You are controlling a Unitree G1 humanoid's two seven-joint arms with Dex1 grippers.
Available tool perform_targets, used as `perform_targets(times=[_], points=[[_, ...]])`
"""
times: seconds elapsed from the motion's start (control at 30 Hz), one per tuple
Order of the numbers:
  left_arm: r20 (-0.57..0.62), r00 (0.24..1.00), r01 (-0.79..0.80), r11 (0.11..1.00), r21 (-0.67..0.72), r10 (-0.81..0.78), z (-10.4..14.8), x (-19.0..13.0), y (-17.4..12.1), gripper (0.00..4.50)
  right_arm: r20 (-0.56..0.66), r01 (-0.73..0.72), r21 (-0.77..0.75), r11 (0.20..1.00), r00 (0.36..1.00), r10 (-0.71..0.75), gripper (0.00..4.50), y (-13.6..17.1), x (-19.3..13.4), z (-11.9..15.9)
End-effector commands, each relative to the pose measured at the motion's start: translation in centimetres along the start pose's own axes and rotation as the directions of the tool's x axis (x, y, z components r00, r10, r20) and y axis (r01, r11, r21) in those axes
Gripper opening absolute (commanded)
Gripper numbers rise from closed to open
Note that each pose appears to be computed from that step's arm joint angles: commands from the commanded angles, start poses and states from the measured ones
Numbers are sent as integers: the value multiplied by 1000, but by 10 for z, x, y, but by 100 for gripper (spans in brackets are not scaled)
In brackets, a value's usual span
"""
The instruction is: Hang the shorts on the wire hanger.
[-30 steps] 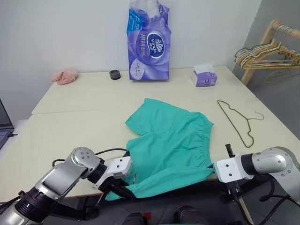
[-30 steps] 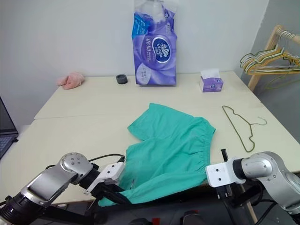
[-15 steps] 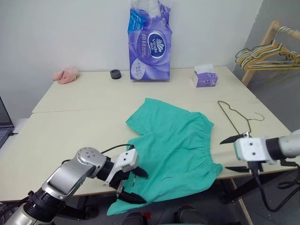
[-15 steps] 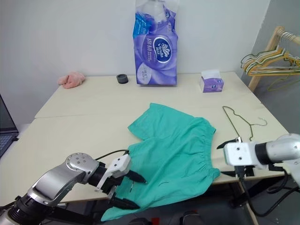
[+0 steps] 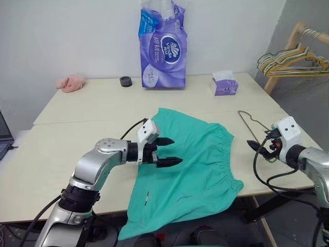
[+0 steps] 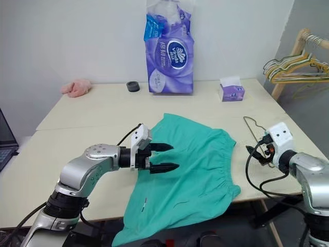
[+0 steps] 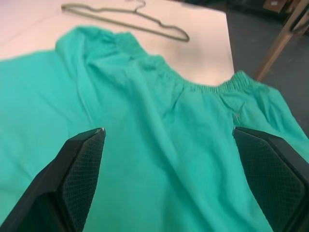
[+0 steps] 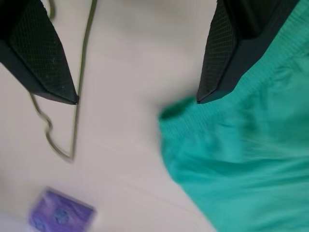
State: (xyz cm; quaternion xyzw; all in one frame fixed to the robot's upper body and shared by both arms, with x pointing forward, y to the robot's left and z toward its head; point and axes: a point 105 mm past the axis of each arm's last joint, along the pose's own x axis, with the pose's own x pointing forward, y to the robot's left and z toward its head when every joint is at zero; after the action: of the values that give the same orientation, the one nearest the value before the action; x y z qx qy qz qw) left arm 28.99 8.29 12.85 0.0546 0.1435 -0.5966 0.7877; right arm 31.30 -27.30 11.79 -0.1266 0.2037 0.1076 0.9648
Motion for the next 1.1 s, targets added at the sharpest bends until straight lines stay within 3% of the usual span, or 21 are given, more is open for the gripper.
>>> perform_targets(times=[0.03,0.13,0.37,0.57,0.67,0.83,1.0,1.1], points=[[0,999,54,996,74,-54,12,3,-9,447,-34,159,51,986,987,-158,413,-35,-2,-4],[-16,998,67,993,94,-66,10,6,-10,447,-124,219,55,974,970,-211,413,-52,11,-27],[-20,996,91,990,103,-89,9,9,-14,447,-215,232,96,968,954,-208,413,-68,28,-50],[-18,995,96,990,106,-95,10,11,-17,447,-323,203,216,955,938,-127,413,-70,36,-69],[-18,995,97,989,109,-96,11,11,-18,450,-385,168,190,967,919,-84,352,-65,35,-81],[-14,995,95,989,111,-94,11,13,-19,450,-432,120,202,972,902,-21,181,-49,39,-95],[-2,998,67,993,102,-67,12,13,-16,450,-414,157,198,967,908,-63,16,-49,40,-95],[32,999,-44,993,108,41,15,13,3,450,-366,171,63,983,920,-136,2,-56,39,-84]])
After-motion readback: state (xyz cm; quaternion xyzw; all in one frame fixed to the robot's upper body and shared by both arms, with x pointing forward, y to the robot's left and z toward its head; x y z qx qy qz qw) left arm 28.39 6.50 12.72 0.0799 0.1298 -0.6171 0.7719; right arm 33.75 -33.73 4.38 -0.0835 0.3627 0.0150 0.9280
